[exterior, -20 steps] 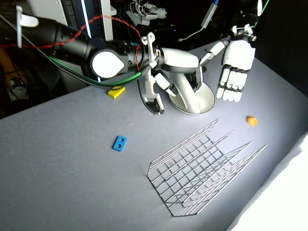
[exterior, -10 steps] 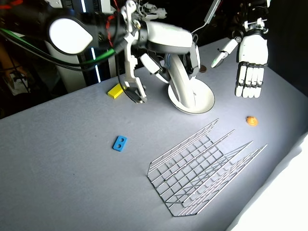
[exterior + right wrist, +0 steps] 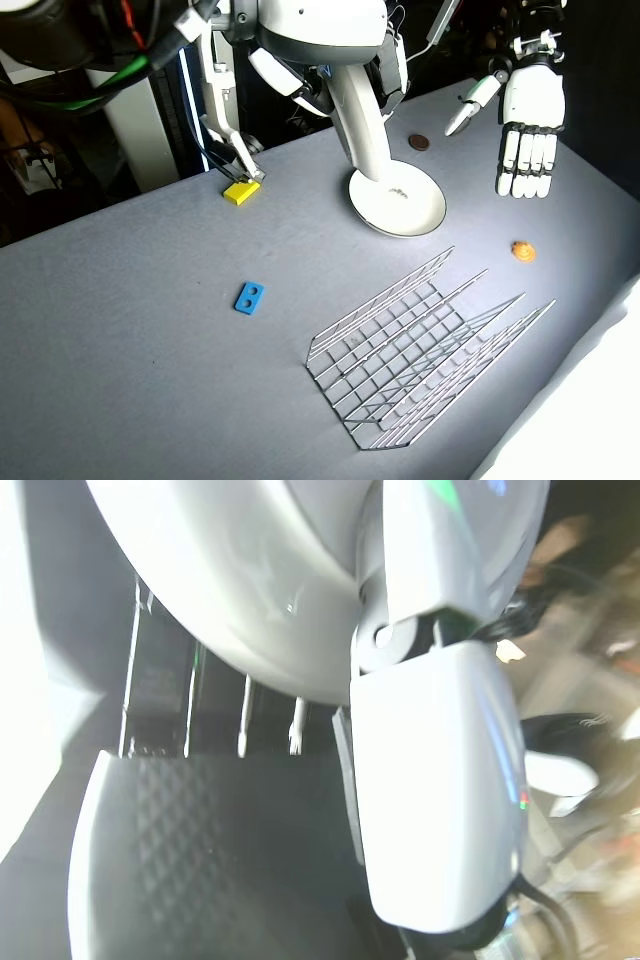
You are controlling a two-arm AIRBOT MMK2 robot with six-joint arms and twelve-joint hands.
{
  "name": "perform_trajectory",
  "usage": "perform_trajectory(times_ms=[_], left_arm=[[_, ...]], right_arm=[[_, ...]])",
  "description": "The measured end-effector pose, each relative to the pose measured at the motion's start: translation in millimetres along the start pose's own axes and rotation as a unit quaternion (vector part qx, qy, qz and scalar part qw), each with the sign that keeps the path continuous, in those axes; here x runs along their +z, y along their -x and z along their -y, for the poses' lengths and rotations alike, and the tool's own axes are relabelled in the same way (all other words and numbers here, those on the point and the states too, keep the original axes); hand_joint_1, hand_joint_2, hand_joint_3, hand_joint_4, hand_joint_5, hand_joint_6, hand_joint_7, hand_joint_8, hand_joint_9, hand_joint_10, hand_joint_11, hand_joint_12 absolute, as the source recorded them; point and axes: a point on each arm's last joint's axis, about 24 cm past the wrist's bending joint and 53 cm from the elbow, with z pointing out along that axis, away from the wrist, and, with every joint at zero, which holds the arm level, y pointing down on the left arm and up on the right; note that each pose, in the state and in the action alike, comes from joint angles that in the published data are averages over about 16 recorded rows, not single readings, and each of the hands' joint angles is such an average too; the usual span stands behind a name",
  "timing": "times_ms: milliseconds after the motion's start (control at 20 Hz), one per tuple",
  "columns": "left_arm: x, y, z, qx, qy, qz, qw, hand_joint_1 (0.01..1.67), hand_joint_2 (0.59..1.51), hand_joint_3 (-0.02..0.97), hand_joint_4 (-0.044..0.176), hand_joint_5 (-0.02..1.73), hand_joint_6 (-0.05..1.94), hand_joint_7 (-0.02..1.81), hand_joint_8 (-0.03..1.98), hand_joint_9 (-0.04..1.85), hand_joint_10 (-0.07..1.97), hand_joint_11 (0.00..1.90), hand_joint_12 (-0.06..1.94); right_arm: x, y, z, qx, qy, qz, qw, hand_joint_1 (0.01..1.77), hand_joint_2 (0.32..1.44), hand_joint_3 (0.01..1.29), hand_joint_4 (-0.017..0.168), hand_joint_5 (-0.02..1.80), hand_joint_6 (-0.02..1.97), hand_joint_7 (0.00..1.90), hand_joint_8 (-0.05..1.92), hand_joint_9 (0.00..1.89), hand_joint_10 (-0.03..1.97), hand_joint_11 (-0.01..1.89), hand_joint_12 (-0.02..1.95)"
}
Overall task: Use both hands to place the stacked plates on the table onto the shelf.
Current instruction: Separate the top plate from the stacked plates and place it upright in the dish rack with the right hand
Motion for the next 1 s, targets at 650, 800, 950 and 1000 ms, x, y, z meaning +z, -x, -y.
perform_trajectory(times_ms=[650,800,950,1000], left_arm=[[-19.5,-20.1,53.9,0.062,-0.145,-0.052,0.9861,0.02,1.088,0.015,0.005,0.02,0.02,0.02,-0.01,0.02,0.0,0.01,0.0],[-26.8,-29.2,64.3,0.077,-0.181,-0.072,0.9778,0.02,1.088,0.015,0.006,0.02,0.02,0.02,-0.01,0.02,0.0,0.01,0.0],[-33.1,-37.1,70.8,0.089,-0.21,-0.09,0.9696,0.02,1.088,0.015,0.005,0.02,0.02,0.02,-0.01,0.02,0.0,0.01,0.0],[-35.2,-40.0,72.5,0.093,-0.218,-0.097,0.9667,0.02,1.089,0.015,0.005,0.02,0.02,0.02,-0.01,0.02,0.0,0.01,0.0]], right_arm=[[-25.9,83,74,0.112,-0.092,0.091,0.9853,1.38,0.94,0.01,-0.001,0.98,0.91,1.13,0.77,1.13,0.8,1.02,0.99],[-25.1,86,84,0.12,-0.098,0.088,0.9839,1.38,0.94,0.01,-0.001,0.98,0.91,1.13,0.76,1.14,0.79,1.02,0.98],[-21.5,84,92,0.128,-0.104,0.082,0.9829,1.38,0.94,0.01,-0.001,0.98,0.91,1.13,0.76,1.14,0.79,1.02,0.99],[-20.0,84,94,0.131,-0.106,0.079,0.9825,1.39,0.94,0.01,-0.001,0.98,0.91,1.13,0.76,1.14,0.8,1.02,1.0]])
